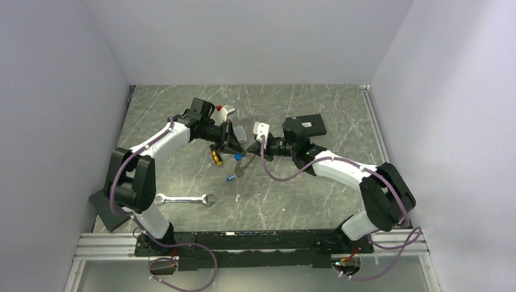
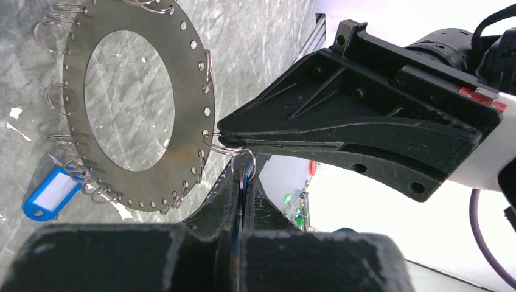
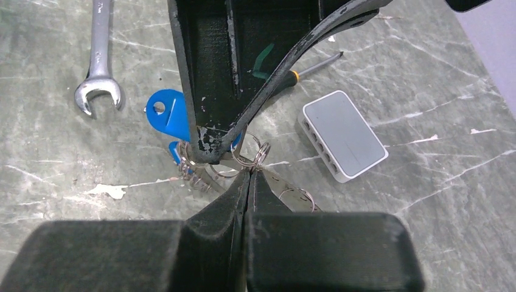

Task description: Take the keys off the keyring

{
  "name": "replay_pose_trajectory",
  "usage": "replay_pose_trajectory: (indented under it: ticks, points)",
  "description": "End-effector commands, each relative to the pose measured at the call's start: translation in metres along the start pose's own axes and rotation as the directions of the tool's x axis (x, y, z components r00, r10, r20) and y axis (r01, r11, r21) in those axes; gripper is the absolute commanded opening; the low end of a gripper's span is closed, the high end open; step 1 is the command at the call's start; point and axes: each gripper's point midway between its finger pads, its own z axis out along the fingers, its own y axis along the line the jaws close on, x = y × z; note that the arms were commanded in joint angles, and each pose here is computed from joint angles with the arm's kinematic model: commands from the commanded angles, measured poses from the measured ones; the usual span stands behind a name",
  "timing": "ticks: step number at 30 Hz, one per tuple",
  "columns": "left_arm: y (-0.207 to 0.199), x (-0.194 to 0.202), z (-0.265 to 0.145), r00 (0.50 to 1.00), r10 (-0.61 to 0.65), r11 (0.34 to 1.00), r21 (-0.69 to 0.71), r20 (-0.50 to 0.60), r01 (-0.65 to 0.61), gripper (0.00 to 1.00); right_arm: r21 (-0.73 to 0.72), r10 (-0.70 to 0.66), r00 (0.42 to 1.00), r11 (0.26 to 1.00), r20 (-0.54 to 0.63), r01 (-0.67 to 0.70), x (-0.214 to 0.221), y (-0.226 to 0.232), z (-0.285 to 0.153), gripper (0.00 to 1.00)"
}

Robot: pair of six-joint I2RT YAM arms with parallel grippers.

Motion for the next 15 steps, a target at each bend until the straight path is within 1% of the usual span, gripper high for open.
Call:
replay_pose_trajectory:
  ticks: [1, 15]
  points:
    - [-0.003, -0.006, -0.011, 0.999, 0.025, 1.000, -0.006, 0.041, -0.024, 0.00, 0.053, -0.092, 0.995, 0.995, 0.050, 0.089, -0.009, -0.008, -0.008, 0.00]
    - [0.014, -0.005, -0.008, 0.999, -0.009, 0.999, -0.036, 0.048, 0.011, 0.00, 0.073, -0.168, 0.978, 0.984, 0.121, 0.160, -0.005, -0.001, -0.010, 0.00]
